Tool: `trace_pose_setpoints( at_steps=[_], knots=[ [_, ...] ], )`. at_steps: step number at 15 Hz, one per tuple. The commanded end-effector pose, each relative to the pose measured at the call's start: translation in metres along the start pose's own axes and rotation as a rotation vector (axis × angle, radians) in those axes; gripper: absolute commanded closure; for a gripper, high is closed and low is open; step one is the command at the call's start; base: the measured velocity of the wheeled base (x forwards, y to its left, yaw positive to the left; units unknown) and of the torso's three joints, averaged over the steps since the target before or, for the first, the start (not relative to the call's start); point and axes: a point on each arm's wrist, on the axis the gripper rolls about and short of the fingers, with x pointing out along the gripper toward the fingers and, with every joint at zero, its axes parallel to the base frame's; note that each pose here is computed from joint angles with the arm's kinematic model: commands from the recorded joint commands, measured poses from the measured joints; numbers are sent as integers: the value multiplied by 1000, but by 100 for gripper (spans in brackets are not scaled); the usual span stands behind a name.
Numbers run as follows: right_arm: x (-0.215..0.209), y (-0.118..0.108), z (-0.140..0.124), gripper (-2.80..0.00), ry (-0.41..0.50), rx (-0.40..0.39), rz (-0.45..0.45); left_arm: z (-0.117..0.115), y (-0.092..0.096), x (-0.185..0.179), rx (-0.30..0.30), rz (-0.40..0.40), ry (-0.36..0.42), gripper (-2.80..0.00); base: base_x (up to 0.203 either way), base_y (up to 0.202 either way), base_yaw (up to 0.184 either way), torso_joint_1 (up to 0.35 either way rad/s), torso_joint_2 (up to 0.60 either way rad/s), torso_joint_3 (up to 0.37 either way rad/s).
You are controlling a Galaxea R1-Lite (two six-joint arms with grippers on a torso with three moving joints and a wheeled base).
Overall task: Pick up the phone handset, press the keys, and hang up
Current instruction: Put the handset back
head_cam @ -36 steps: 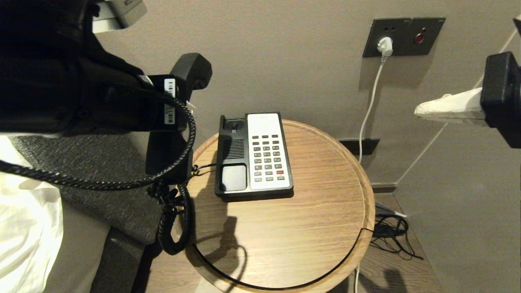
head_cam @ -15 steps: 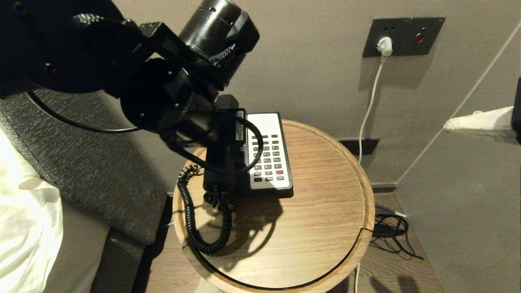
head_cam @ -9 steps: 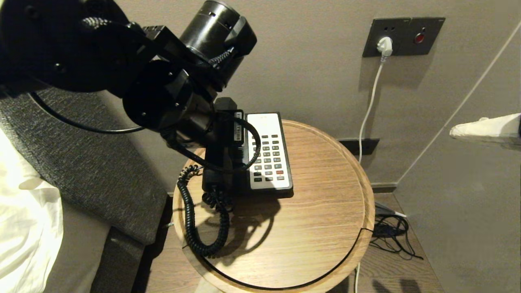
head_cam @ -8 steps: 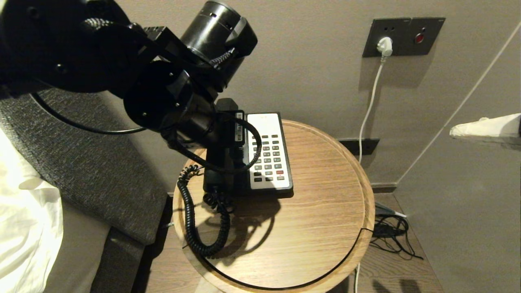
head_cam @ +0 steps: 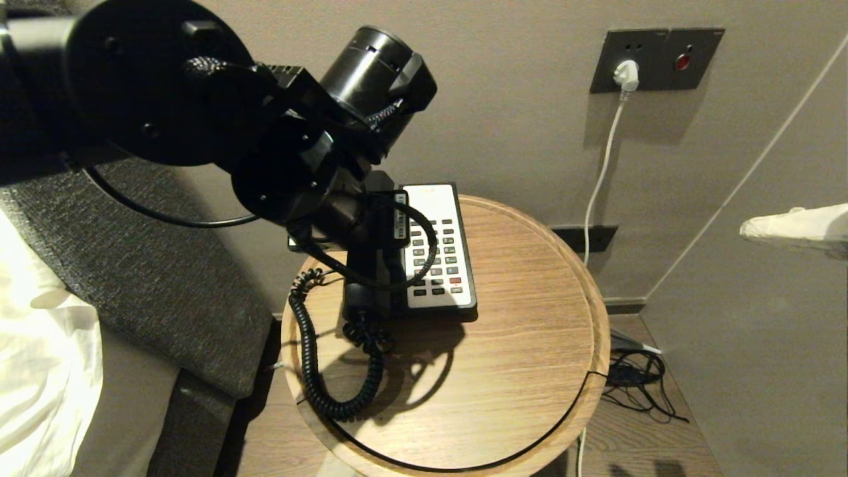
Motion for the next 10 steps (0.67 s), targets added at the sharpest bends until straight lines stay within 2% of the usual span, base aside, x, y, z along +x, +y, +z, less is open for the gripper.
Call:
trace_pose_setpoints(
  at_steps=[1, 7, 10],
  knots=[
    [-2, -2, -2, 0, 2, 4, -1, -2, -1, 4, 3, 12, 9, 0, 0, 0, 0, 0, 0, 0],
    [-7, -2, -3, 0, -6, 3, 6, -3, -5, 16, 2, 31, 20, 0, 0, 0, 0, 0, 0, 0],
    [-9, -5, -6, 0, -2, 3, 4, 1, -9, 22, -15, 12, -18, 0, 0, 0, 0, 0, 0, 0]
  ],
)
